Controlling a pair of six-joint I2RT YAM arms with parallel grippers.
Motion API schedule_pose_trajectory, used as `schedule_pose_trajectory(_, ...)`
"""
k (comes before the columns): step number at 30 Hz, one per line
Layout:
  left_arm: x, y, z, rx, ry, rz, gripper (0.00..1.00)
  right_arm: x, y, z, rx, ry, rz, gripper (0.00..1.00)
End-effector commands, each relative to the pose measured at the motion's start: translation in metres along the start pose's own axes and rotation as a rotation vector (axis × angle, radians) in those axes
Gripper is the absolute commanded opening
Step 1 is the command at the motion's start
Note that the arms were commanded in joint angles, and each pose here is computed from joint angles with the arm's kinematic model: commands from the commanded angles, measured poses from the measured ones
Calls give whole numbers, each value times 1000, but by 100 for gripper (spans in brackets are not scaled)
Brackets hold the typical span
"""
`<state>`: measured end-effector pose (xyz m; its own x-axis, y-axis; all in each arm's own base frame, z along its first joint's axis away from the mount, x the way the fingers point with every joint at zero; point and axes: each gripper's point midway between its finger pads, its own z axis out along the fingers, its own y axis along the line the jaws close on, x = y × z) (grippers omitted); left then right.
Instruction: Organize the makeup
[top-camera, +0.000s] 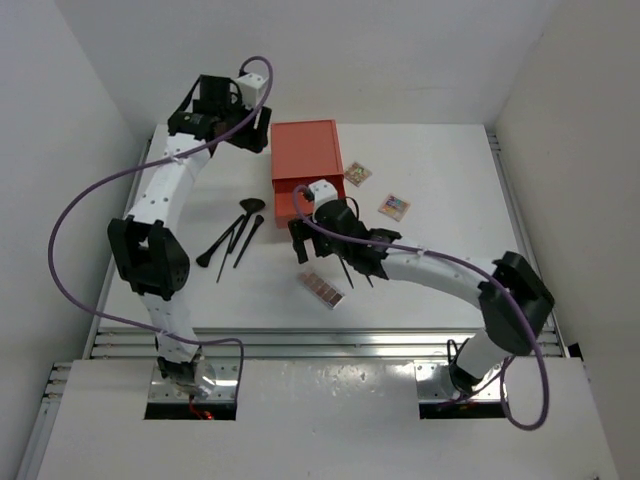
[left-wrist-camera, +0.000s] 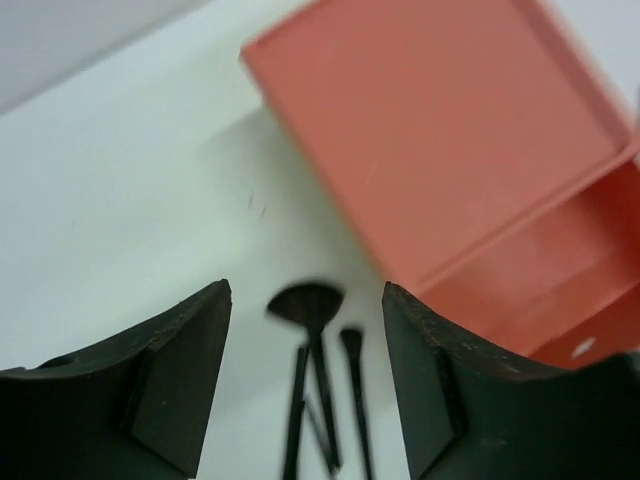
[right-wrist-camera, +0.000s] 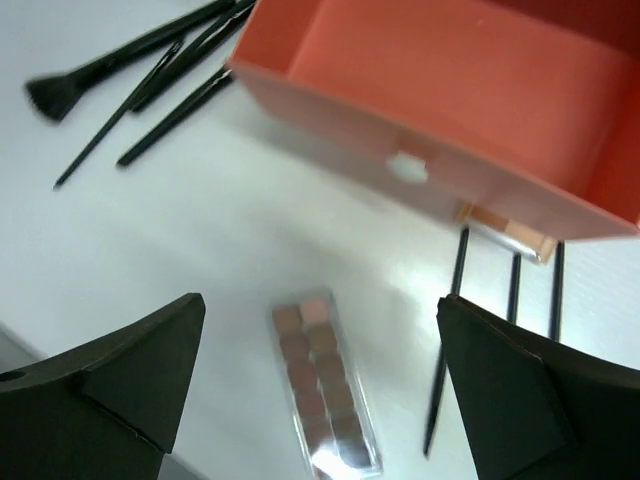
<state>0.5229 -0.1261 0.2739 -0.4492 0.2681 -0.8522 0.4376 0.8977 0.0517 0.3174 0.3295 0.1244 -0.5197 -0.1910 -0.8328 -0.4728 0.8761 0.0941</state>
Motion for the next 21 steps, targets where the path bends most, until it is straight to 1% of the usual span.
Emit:
schedule_pose_trajectory(1, 56, 12, -42, -16, 214, 44, 67, 7, 10, -37, -122, 65, -100, 100)
schedule_pose_trajectory(2, 71, 22, -48, -35, 249, 36, 60, -5, 10, -49, -131, 44, -125, 100)
schedule_pose_trajectory(3, 94, 21, -56, -31, 295, 30, 59, 14, 0, -58, -109, 134, -168, 100)
schedule_pose_trajectory(5, 120, 24, -62, -17, 339, 57, 59, 11, -12, -72, -78, 154, -202, 100)
schedule_pose_trajectory(6, 157, 23, -62, -3, 411, 40, 59, 15, -18, -77, -76, 179, -229, 100)
schedule_pose_trajectory(7, 164, 27, -64, -11, 403, 54, 59, 15, -20, -81, -93, 184, -233, 100)
schedule_pose_trajectory(8, 182, 33, -64, -12, 428, 35, 62, 20, -18, -86, -131, 197, -249, 100)
schedule_pose_trajectory(9, 210, 31, -63, -2, 480, 10, 63, 25, -22, -86, -140, 214, -255, 97)
schedule_pose_trajectory(10, 220, 37, -57, -8, 484, 11, 63, 24, -23, -88, -170, 215, -238, 95)
schedule_pose_trajectory(11, 238, 40, -55, -8, 517, 19, 65, 26, -28, -88, -182, 227, -213, 86)
schedule_pose_trajectory(13, 261, 44, -47, -6, 568, 15, 65, 31, -28, -88, -224, 254, -165, 75)
schedule_pose_trajectory(14, 267, 44, -44, 1, 578, 22, 65, 32, -32, -85, -222, 263, -141, 71)
schedule_pose_trajectory(15, 264, 46, -40, -7, 559, 28, 65, 33, -32, -84, -228, 272, -133, 70)
schedule_pose_trajectory(20, 275, 59, -27, -63, 566, 47, 65, 35, -40, -81, -216, 284, -103, 70)
schedule_pose_trajectory(21, 287, 61, -24, -57, 594, 33, 65, 37, -41, -80, -212, 285, -95, 70)
